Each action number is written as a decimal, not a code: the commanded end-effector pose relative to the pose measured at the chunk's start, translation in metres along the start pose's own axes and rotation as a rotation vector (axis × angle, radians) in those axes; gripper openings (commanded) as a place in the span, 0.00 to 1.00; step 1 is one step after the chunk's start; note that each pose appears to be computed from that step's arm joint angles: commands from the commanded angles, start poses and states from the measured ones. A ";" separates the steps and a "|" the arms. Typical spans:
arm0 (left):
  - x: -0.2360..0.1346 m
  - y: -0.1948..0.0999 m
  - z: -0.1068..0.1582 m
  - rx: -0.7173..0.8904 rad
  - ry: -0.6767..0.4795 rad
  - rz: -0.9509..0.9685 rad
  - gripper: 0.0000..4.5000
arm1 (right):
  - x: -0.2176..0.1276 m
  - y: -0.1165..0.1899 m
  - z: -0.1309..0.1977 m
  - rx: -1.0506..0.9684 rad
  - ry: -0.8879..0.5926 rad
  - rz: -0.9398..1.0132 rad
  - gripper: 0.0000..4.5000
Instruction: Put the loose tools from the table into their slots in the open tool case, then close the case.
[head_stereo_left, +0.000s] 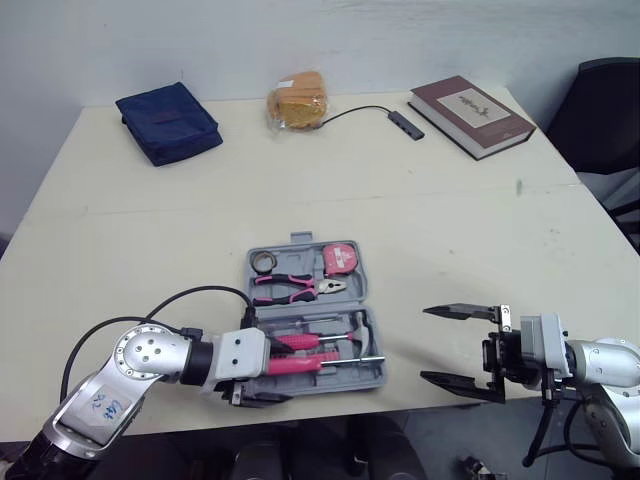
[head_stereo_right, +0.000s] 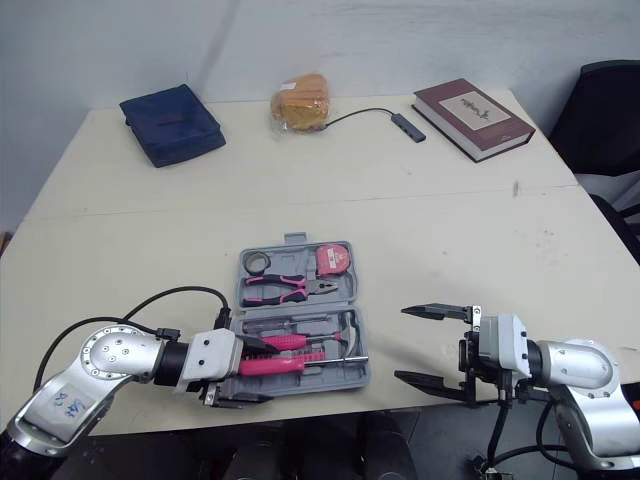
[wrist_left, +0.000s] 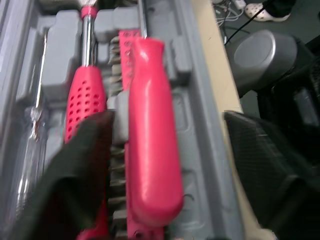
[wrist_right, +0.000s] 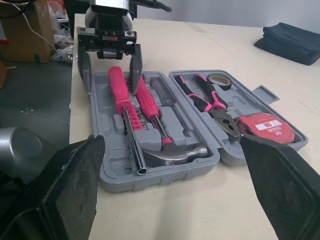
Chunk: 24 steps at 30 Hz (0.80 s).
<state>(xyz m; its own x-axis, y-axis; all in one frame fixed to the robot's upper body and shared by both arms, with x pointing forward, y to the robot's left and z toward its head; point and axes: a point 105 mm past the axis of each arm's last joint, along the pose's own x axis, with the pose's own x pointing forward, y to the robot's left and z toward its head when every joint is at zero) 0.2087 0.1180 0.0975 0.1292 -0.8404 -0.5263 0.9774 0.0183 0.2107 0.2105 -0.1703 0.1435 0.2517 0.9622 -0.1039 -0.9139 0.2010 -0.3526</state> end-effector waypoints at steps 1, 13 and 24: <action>0.000 0.004 0.008 0.007 -0.037 0.032 0.31 | -0.001 -0.003 0.009 -0.039 -0.009 -0.010 1.00; -0.009 0.006 0.018 0.011 -0.092 0.034 0.12 | 0.001 -0.002 0.008 -0.033 -0.012 -0.005 1.00; -0.009 -0.007 0.003 -0.080 0.039 0.032 0.12 | 0.001 0.001 0.007 -0.018 -0.009 0.010 1.00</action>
<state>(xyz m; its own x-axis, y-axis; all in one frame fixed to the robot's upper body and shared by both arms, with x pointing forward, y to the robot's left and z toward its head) 0.2031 0.1262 0.1014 0.1641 -0.8247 -0.5413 0.9843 0.1005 0.1453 0.2104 -0.1706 0.1415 0.2580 0.9603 -0.1064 -0.9175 0.2090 -0.3383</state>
